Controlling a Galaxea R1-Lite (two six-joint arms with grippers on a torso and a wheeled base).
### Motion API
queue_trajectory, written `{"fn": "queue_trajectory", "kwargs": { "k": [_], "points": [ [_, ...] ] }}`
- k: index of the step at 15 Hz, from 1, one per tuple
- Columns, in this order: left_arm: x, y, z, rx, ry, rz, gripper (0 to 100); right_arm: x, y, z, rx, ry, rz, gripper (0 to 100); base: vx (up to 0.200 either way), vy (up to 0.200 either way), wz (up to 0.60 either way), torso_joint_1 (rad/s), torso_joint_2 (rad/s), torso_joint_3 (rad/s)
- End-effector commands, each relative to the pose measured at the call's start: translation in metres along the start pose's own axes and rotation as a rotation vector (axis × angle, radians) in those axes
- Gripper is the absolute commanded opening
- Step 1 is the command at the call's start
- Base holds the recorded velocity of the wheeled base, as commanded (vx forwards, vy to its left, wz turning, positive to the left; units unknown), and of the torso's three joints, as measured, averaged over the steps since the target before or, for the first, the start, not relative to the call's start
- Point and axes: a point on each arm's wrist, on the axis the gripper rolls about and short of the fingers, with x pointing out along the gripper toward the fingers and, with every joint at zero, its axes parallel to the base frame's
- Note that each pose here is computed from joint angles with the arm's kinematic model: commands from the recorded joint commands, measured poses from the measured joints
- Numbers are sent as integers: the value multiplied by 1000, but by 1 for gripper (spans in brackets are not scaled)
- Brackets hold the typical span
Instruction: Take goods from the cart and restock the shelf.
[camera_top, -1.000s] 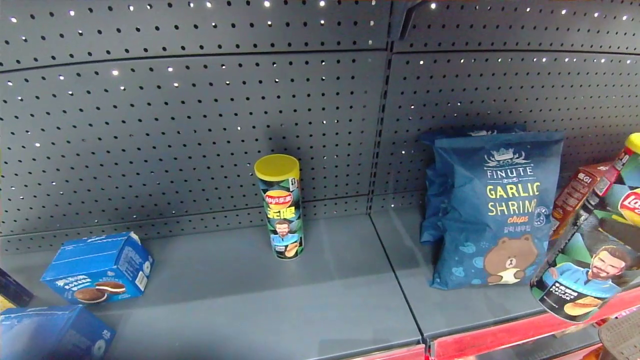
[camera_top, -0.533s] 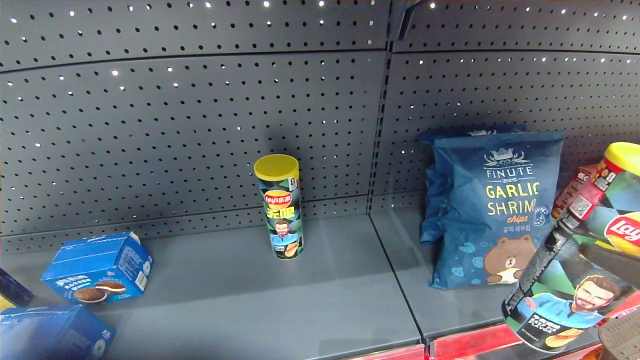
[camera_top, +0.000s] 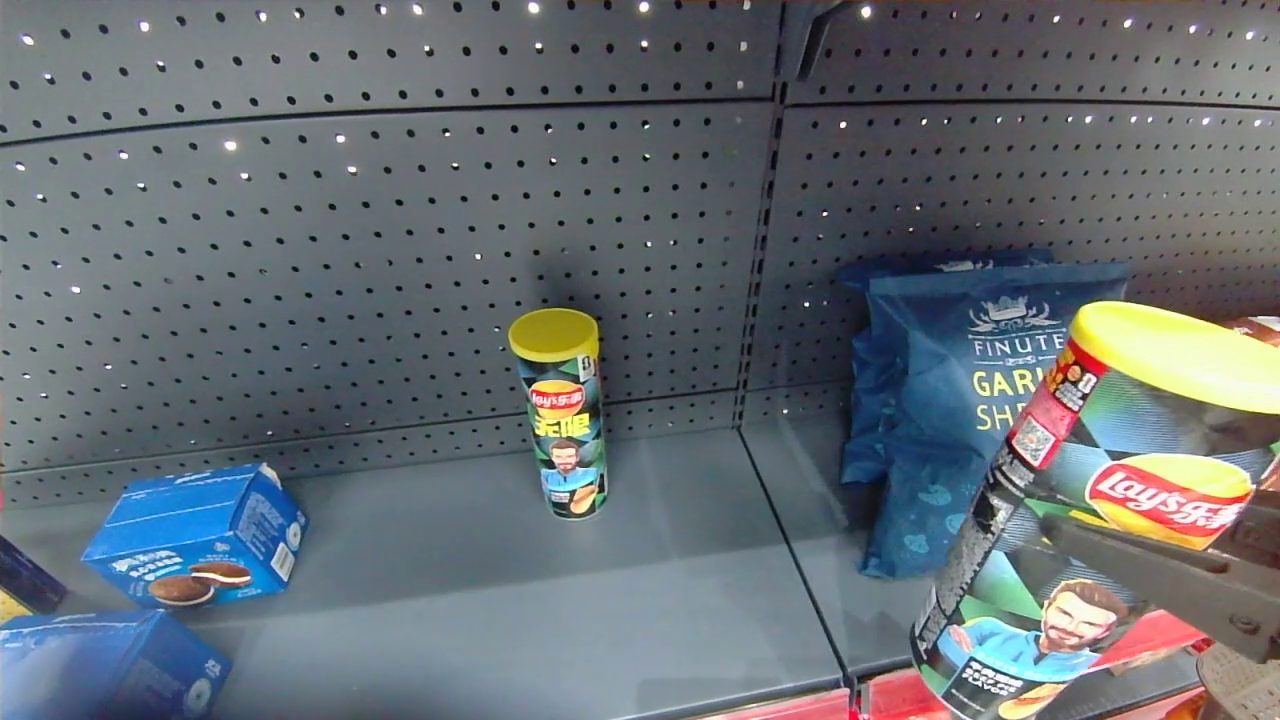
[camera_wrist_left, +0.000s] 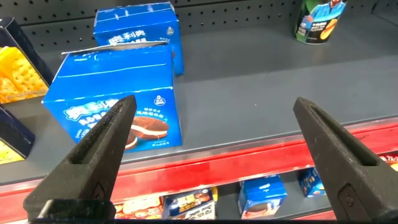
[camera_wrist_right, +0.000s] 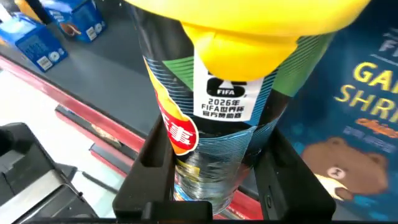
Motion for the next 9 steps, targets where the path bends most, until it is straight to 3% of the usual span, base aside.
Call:
{"fn": "queue_trajectory", "kwargs": {
  "k": [1, 9],
  "points": [
    [0, 0, 0, 0, 0, 0, 100, 13, 3, -5, -3, 15, 28, 0, 0, 0, 0, 0, 0, 0],
    [0, 0, 0, 8, 3, -10, 100, 30, 3, -4, -48, 36, 6, 0, 0, 0, 0, 0, 0, 0]
  ]
}}
